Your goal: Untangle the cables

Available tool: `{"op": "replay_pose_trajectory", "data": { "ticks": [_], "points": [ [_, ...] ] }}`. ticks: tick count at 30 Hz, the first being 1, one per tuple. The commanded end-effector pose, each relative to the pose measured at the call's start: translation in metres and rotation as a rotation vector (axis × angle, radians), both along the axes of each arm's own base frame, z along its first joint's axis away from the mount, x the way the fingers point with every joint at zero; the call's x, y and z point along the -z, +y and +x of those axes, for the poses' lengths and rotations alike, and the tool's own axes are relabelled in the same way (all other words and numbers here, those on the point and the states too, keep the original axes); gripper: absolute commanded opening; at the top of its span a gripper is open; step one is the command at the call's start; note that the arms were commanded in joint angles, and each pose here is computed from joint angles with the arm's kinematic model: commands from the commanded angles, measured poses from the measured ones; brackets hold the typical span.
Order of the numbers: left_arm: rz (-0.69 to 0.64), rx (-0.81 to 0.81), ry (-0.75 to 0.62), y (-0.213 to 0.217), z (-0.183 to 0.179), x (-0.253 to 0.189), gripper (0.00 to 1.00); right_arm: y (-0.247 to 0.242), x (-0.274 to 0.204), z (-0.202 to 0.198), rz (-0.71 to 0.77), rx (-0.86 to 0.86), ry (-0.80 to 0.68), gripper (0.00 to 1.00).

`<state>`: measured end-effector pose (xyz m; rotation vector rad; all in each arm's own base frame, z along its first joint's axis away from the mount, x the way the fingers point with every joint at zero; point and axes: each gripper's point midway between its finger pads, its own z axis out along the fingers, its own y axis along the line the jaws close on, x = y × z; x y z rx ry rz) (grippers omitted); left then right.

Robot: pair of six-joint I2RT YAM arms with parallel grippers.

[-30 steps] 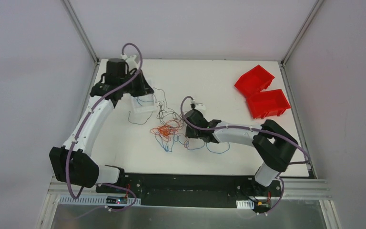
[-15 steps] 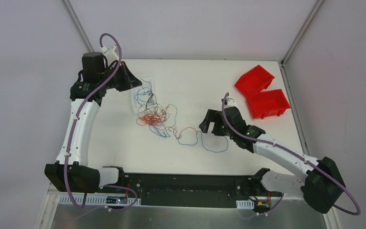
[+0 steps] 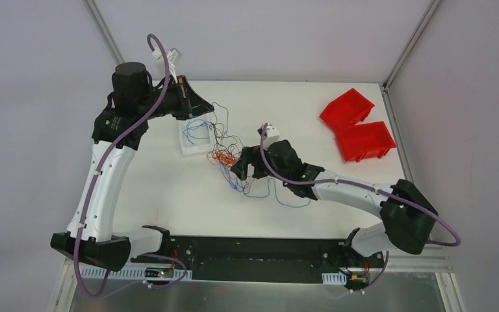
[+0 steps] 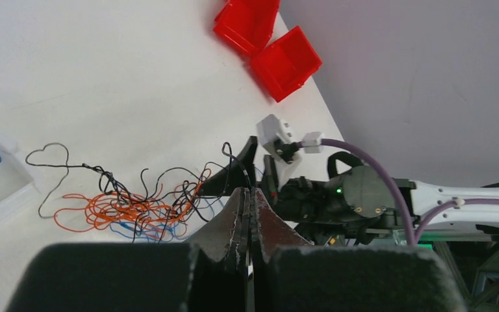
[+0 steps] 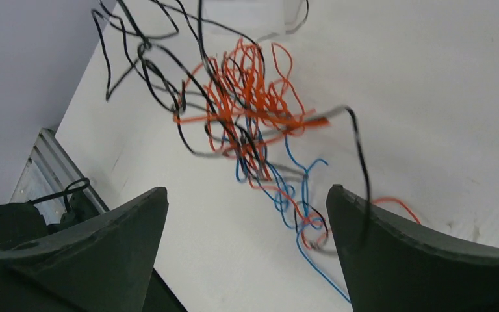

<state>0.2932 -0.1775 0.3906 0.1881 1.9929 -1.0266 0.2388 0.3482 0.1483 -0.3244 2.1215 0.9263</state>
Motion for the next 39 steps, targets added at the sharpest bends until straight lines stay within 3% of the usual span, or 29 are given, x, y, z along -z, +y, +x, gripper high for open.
{"op": "replay_pose_trajectory", "data": {
  "ticks": [1,3,4,5,8,9,14,21,27,29,30,31,34,37,39],
  "points": [
    [-0.081,0.040,-0.106,-0.012,-0.019,-0.046,0.00,0.028,-0.041,0.040,0.046,0.073,-0.154,0.97],
    [-0.098,0.029,-0.115,-0.012,-0.017,-0.050,0.00,0.026,-0.036,0.055,0.000,0.141,-0.166,0.94],
    [-0.107,0.029,-0.119,-0.013,-0.017,-0.053,0.00,0.023,-0.034,0.063,-0.013,0.185,-0.172,0.87],
    [-0.113,0.027,-0.121,-0.013,-0.016,-0.055,0.00,0.019,-0.030,0.068,-0.024,0.225,-0.170,0.72],
    [-0.111,-0.017,-0.147,-0.008,-0.012,-0.064,0.00,0.001,-0.018,0.074,-0.038,0.332,-0.145,0.11],
    [-0.101,-0.054,-0.168,-0.002,-0.009,-0.066,0.00,-0.008,-0.012,0.073,-0.043,0.371,-0.135,0.00],
    [0.063,-0.374,-0.248,0.059,0.012,-0.067,0.00,-0.071,0.029,0.060,-0.092,0.522,-0.024,0.00],
    [0.275,-0.672,-0.190,0.135,0.024,-0.046,0.00,-0.198,0.071,0.028,-0.273,0.771,0.156,0.00],
    [0.343,-0.751,-0.153,0.156,0.027,-0.028,0.00,-0.253,0.047,0.022,-0.268,0.869,0.154,0.00],
    [0.323,-0.678,-0.133,0.143,0.030,-0.020,0.00,-0.246,0.032,0.023,-0.248,0.801,0.126,0.00],
    [0.278,-0.553,-0.126,0.120,0.030,-0.016,0.00,-0.238,0.024,0.022,-0.232,0.741,0.108,0.00],
    [0.233,-0.434,-0.113,0.098,0.029,-0.011,0.04,-0.229,0.016,0.022,-0.213,0.684,0.091,0.00],
    [0.102,-0.177,-0.035,0.044,0.024,0.007,0.51,-0.212,-0.008,0.021,-0.186,0.571,0.064,0.00],
    [0.143,-0.072,-0.019,0.004,0.017,0.039,0.91,-0.204,-0.026,0.019,-0.200,0.507,0.066,0.00],
    [0.165,-0.028,-0.034,-0.019,0.013,0.054,0.99,-0.199,-0.036,0.018,-0.204,0.467,0.077,0.00]
  ]
}}
